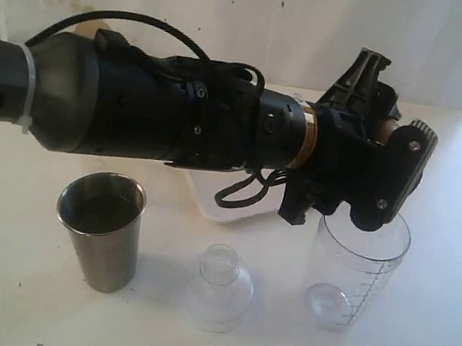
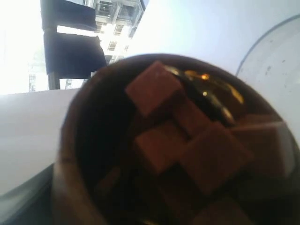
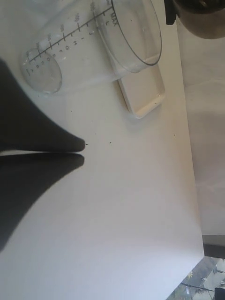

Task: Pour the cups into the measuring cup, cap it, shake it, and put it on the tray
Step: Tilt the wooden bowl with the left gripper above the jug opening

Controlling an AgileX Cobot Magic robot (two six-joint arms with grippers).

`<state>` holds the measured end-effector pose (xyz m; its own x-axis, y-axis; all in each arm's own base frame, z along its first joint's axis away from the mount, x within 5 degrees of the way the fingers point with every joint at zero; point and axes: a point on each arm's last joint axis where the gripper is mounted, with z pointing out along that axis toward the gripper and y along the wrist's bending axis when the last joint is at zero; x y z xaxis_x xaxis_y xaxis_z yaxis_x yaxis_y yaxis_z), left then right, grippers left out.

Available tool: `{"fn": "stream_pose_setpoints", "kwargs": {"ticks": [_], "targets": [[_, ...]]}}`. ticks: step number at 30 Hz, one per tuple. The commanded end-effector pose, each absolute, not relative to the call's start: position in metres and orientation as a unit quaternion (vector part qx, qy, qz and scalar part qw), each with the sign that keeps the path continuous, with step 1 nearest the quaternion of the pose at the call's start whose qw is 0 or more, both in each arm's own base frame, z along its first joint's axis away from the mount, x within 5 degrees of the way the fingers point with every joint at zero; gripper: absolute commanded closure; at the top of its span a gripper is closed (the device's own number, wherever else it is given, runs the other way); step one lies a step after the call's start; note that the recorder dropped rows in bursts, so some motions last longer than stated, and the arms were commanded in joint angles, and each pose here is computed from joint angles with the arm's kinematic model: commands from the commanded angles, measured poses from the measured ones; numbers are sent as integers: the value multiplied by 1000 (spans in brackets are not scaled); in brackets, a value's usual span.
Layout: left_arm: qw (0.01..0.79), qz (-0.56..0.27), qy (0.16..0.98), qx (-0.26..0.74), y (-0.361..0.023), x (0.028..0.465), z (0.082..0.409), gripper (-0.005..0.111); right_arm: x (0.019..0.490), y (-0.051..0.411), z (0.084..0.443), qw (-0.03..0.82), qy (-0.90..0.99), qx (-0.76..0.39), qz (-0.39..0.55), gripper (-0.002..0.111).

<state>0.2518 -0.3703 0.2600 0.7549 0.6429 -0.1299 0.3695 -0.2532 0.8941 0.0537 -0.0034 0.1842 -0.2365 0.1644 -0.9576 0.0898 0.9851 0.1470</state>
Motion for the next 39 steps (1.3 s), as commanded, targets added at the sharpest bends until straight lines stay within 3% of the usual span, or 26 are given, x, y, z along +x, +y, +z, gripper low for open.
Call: {"fn": "stream_pose_setpoints", "kwargs": {"ticks": [1, 10, 39], "targets": [[543, 120, 308, 772, -373, 247, 273, 107, 54, -4, 183, 613, 785, 83, 28, 108], [534, 112, 307, 780, -378, 249, 258, 107, 54, -4, 183, 613, 785, 83, 28, 108], [517, 169, 240, 804, -375, 249, 262, 107, 54, -4, 183, 613, 785, 83, 28, 108]]}}
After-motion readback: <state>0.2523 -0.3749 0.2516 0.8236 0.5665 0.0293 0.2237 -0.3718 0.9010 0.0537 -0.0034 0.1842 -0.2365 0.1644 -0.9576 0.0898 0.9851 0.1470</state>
